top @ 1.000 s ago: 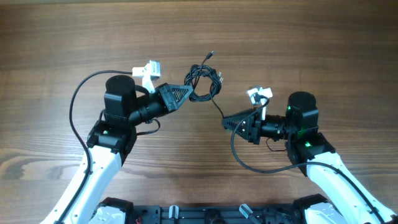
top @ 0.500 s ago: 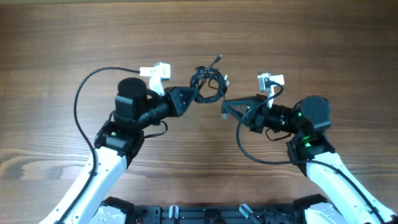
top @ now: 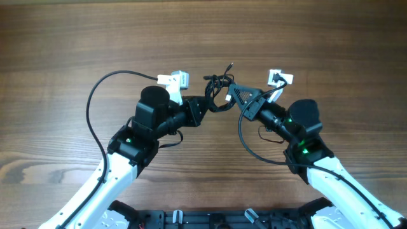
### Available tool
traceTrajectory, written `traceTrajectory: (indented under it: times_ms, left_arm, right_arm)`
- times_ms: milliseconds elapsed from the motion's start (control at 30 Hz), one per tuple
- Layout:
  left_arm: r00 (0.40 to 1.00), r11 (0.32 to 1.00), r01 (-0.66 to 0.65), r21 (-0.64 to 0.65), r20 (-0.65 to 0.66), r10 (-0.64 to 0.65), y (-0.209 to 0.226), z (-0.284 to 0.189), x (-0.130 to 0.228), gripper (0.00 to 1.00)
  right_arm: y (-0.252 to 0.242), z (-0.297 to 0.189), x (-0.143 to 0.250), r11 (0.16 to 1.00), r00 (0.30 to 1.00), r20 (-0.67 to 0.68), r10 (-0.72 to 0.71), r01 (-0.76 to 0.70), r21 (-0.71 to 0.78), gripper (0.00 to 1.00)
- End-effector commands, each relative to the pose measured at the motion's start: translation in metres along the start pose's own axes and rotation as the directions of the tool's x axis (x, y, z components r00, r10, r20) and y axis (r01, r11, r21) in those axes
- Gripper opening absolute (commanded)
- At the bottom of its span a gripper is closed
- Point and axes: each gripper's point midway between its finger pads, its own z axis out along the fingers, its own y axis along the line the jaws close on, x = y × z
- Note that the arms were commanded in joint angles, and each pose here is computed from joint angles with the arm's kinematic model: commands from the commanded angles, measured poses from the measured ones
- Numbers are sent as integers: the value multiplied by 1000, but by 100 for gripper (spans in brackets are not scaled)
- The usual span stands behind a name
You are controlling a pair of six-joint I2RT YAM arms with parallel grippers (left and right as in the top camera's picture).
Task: Untangle cables
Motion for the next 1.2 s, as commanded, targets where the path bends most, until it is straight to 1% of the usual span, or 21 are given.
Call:
traceTrajectory:
  times_ms: [0, 167, 233, 300, 400, 467, 533, 567, 600, 633, 700, 733, 767, 800, 833, 900, 933, 967, 1067, 1133, 1167]
  left_arm:
    - [991, 989, 112, 94, -83, -104, -23, -1, 11, 4]
    - [989, 980, 144, 136, -62, -137, -33, -2, 3, 4]
    - [985, 973, 171, 153, -48, -165, -37, -3, -3, 4]
    - [980, 968, 197, 152, -24, -196, -37, -3, -8, 4]
    - [980, 970, 199, 138, -16, -199, -34, -1, -9, 4]
    - [979, 972, 200, 119, 4, -202, -28, 0, -12, 4]
    - [974, 974, 211, 79, 70, -217, -15, -2, -25, 4]
    - [969, 974, 220, 61, 105, -225, -7, -4, -34, 4]
    - [965, 972, 228, 53, 122, -233, -2, -7, -39, 4]
    - [960, 970, 240, 44, 135, -244, 3, -9, -43, 4]
    - [954, 968, 250, 24, 167, -250, 17, -15, -54, 4]
    - [967, 979, 201, 35, 150, -204, 17, -18, -55, 4]
    - [987, 992, 108, 66, 110, -115, 13, -21, -51, 4]
    - [999, 991, -15, 136, 44, 9, 2, -23, -41, 4]
    - [993, 968, -111, 225, -22, 119, -8, -27, -26, 4]
    - [959, 901, -213, 377, -97, 267, -22, -35, -2, 4]
    - [942, 866, -229, 445, -124, 312, -27, -38, 9, 4]
    - [939, 856, -205, 475, -150, 309, -28, -37, 15, 4]
    - [938, 859, -150, 489, -203, 280, -20, -30, 22, 4]
    - [933, 854, -104, 510, -247, 261, -17, -27, 29, 4]
    - [930, 850, -85, 521, -264, 255, -16, -26, 32, 4]
  right_arm:
    - [-9, 2, -27, 981, 977, 138, -165, 148, 123, 5]
    - [-9, 11, 9, 962, 973, 48, -226, 216, 165, 4]
    - [-19, 11, 23, 953, 976, 11, -219, 212, 217, 4]
    - [-19, 12, 33, 953, 976, -25, -215, 215, 215, 6]
    - [-17, 12, 36, 954, 976, -31, -214, 216, 208, 18]
    - [-16, 12, 35, 955, 976, -27, -215, 216, 205, 36]
    - [-6, 9, 32, 959, 975, -18, -221, 221, 175, 54]
    - [-2, 5, 29, 955, 970, -15, -243, 241, 174, 68]
    - [-1, 2, 27, 950, 966, -12, -258, 256, 177, 87]
    - [-2, -3, 21, 947, 966, 0, -259, 254, 195, 100]
    - [-4, -17, 1, 949, 970, 53, -238, 221, 224, 100]
    - [-5, -28, -13, 946, 966, 90, -241, 213, 245, 100]
    - [-8, -34, -19, 941, 963, 99, -249, 217, 259, 100]
    - [-8, -38, -20, 936, 958, 76, -276, 250, 249, 100]
    - [-4, -39, -14, 937, 954, 22, -300, 290, 194, 100]
    - [3, -36, 6, 940, 941, -89, -327, 333, 69, 100]
    - [7, -34, 22, 937, 923, -163, -347, 349, -18, 100]
    - [9, -34, 35, 929, 903, -218, -371, 361, -85, 100]
    - [7, -32, 59, 913, 861, -309, -405, 361, -190, 99]
    - [-2, -29, 65, 919, 856, -337, -393, 349, -184, 91]
    - [-4, -27, 66, 915, 850, -339, -402, 359, -186, 84]
